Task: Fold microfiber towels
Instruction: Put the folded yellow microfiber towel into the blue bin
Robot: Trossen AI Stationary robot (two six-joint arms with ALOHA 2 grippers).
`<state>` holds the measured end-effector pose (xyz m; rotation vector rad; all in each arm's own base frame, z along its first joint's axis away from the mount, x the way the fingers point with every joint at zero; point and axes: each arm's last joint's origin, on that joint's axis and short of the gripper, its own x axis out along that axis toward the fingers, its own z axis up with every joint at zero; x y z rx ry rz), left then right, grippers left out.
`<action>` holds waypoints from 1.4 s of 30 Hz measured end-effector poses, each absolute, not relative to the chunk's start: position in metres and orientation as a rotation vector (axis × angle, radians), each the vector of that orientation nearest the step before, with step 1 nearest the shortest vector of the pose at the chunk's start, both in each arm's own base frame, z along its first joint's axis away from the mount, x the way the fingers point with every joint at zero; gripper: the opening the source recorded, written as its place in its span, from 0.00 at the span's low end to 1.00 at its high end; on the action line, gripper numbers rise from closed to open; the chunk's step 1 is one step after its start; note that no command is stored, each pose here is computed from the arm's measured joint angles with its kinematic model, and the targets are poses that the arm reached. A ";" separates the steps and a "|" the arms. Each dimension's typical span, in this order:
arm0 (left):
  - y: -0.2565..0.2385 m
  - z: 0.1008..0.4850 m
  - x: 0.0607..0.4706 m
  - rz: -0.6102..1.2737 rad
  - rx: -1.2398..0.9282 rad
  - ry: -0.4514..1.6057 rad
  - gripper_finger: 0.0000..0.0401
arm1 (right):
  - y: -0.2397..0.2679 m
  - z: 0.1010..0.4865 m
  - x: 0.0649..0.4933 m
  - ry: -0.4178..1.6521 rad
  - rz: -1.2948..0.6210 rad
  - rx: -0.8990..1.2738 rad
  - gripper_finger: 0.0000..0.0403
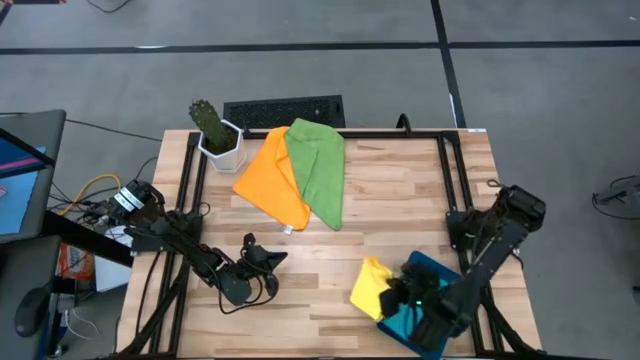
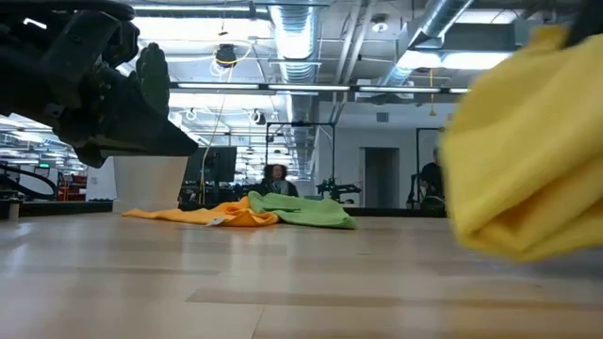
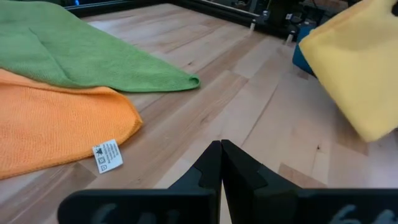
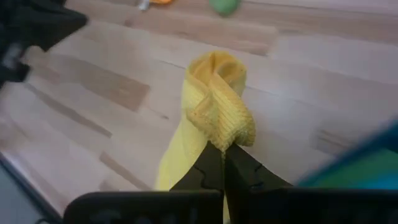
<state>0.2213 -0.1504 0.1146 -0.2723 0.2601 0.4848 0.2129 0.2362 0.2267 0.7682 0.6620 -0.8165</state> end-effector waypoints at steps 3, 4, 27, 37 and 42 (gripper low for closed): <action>-0.150 0.115 0.221 0.485 -0.274 0.260 0.00 | 0.238 0.234 0.193 0.694 -0.841 0.767 0.04; -0.150 0.115 0.221 0.484 -0.274 0.259 0.00 | 0.240 0.235 0.187 0.709 -0.845 0.770 0.04; -0.146 0.117 0.228 0.470 -0.353 0.253 0.00 | 0.261 0.229 0.135 1.128 -0.941 0.735 0.10; -0.146 0.117 0.228 0.468 -0.353 0.253 0.00 | 0.250 0.231 0.134 1.291 -1.030 0.613 0.38; -0.146 0.117 0.228 0.467 -0.353 0.254 0.00 | 0.246 0.233 0.126 1.300 -1.101 0.563 0.46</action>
